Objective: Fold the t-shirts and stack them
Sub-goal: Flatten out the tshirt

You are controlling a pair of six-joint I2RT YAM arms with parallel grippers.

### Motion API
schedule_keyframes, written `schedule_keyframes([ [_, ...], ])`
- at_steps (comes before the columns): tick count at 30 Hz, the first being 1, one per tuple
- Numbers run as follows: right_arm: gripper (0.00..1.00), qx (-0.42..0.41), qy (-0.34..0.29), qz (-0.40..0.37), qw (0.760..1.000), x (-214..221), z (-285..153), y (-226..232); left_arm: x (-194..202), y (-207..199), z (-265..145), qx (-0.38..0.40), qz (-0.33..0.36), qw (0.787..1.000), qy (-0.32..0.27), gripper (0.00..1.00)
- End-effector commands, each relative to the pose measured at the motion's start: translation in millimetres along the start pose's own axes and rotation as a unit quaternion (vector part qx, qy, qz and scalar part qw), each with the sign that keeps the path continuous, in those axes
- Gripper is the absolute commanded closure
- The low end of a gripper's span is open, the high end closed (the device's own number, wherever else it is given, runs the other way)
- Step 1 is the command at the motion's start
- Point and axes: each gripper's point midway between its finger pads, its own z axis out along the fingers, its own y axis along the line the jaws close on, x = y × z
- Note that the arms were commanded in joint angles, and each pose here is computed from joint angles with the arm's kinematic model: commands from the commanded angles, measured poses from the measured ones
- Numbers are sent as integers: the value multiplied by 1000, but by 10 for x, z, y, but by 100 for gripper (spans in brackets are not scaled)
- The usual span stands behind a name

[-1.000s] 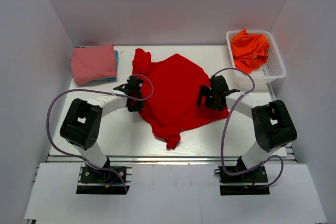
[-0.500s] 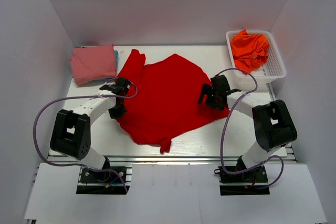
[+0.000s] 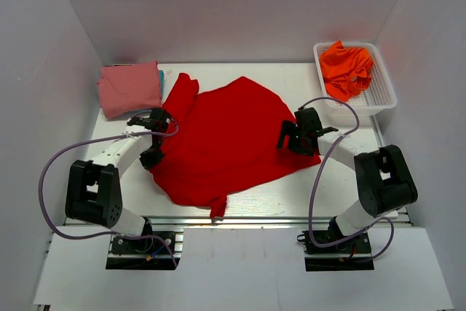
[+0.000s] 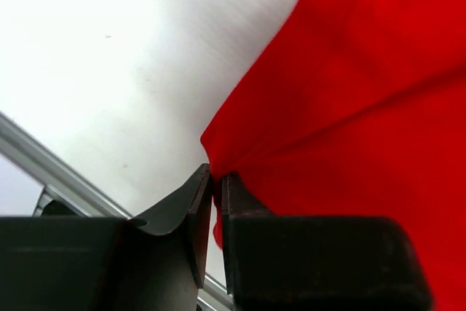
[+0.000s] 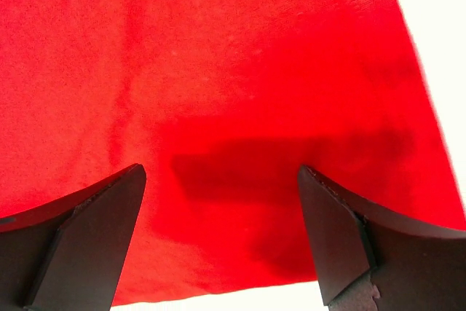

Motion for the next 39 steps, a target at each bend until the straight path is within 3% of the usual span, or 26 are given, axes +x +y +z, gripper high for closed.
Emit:
schedule_keyframes([
  [1,10,2,-15,-7,1000,-67,-106,-29,-223,149,-148,-13,-47,998,-34,77],
  [4,10,3,-25,-10,1000,-111,-133,-26,-258,214,-149,-22,-60,997,-33,77],
  [6,10,14,-33,-11,999,-150,-147,-55,-302,214,-179,-15,-71,997,-34,64],
  [7,10,5,-32,-16,999,-157,-159,-19,-311,233,-170,-17,-75,997,-33,50],
  [8,10,-1,-39,-18,999,-203,-184,9,-345,201,-202,-8,-79,996,-34,1],
  [14,10,-45,-79,-57,994,-600,-257,322,-777,-235,-458,119,-53,987,-93,0],
  [18,10,-67,-76,-96,990,-774,-59,559,-1157,-786,-668,230,1,961,-152,0],
  [19,10,-86,-102,-99,986,-1070,-134,759,-1244,-975,-590,244,8,957,-154,0],
  [20,10,-67,-55,-118,989,-899,145,696,-1348,-1123,-645,267,14,951,-159,0],
  [21,10,-67,-50,-123,989,-925,204,738,-1387,-1236,-608,277,22,948,-158,0],
  [22,10,-83,-88,-133,984,-1305,118,957,-1504,-1310,-559,285,13,944,-165,0],
  [24,10,-85,-50,-149,984,-1187,441,988,-1608,-1494,-355,273,15,949,-159,0],
  [27,10,-112,-75,-160,978,-1592,640,1287,-1736,-1682,-93,269,12,951,-149,0],
  [28,10,-110,-57,-163,979,-1523,862,1270,-1725,-1726,-11,266,15,953,-142,0],
  [30,10,-139,-75,-172,972,-1832,800,1549,-1784,-1786,92,263,8,956,-131,0],
  [31,10,-127,-35,-171,976,-1614,1147,1442,-1746,-1795,286,248,9,961,-118,0],
  [32,10,-149,-68,-169,972,-1901,1056,1630,-1765,-1778,369,243,6,963,-113,0],
  [34,10,-143,-42,-159,976,-1782,1360,1543,-1750,-1792,480,242,0,965,-101,0],
  [39,10,-103,-31,-122,987,-1750,1501,1334,-1732,-1786,720,242,-7,967,-83,0],
])
